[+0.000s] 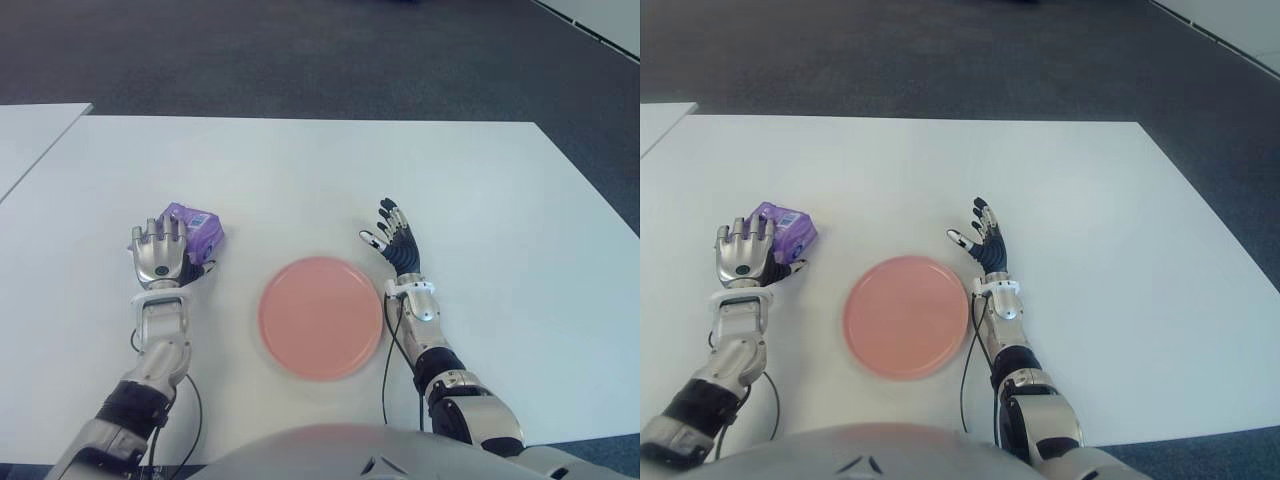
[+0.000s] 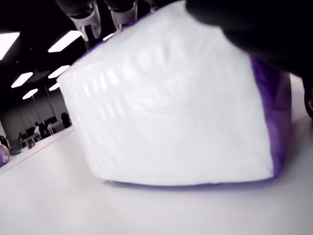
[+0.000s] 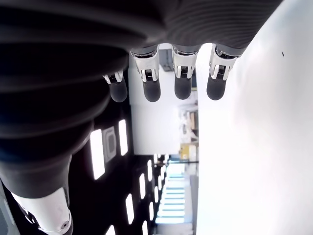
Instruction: Put the tissue paper into the plate.
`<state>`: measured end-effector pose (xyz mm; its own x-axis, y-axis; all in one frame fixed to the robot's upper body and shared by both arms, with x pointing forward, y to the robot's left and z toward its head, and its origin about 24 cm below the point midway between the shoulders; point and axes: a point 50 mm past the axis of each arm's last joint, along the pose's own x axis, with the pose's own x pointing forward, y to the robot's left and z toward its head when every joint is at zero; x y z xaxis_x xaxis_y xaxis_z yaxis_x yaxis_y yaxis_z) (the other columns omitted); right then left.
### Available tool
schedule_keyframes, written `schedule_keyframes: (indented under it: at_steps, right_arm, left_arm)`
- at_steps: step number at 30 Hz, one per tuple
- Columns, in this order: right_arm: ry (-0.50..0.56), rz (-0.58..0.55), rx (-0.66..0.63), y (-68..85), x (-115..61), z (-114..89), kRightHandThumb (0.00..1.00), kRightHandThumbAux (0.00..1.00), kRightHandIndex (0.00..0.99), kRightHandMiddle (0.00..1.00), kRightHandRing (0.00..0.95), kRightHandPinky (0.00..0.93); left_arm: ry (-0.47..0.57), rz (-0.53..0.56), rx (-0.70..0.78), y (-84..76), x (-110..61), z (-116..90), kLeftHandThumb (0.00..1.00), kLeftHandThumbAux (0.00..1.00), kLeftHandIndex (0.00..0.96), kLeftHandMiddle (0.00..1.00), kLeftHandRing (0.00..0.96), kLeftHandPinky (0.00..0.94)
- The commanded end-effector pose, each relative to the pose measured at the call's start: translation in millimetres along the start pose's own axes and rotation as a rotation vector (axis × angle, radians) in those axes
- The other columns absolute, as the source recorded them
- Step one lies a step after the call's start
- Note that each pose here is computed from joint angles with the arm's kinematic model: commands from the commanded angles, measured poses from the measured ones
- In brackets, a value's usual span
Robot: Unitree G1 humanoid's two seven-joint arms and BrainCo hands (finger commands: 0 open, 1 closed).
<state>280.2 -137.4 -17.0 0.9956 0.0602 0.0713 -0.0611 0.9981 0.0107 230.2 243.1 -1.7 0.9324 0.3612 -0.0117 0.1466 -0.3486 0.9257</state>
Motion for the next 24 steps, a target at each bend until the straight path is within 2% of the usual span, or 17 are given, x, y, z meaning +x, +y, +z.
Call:
schedule_keyframes:
  at_steps: [1,13,24]
  right_arm:
    - [0.253,-0.054,0.021,-14.2,-49.7,-47.9,0.000,0.708,0.000,0.000,0.000,0.000]
    - [0.242,-0.061,0.025,-17.0,-51.5,-46.6,0.000,0.692,0.000,0.000,0.000,0.000]
    - [0.230,-0.080,0.030,-18.8,-54.2,-45.2,0.000,0.720,0.000,0.000,0.000,0.000]
  left_arm:
    - [-0.059,-0.196,-0.046,-51.3,-30.9,24.6,0.106,0.335,0.000,0.000,0.000,0.000]
    - [-0.055,-0.162,-0.066,-42.7,-32.6,39.0,0.075,0.397,0.000,0.000,0.000,0.000]
    - [-0.071,-0.138,-0.057,-41.6,-34.8,40.0,0.069,0.383,0.000,0.000,0.000,0.000]
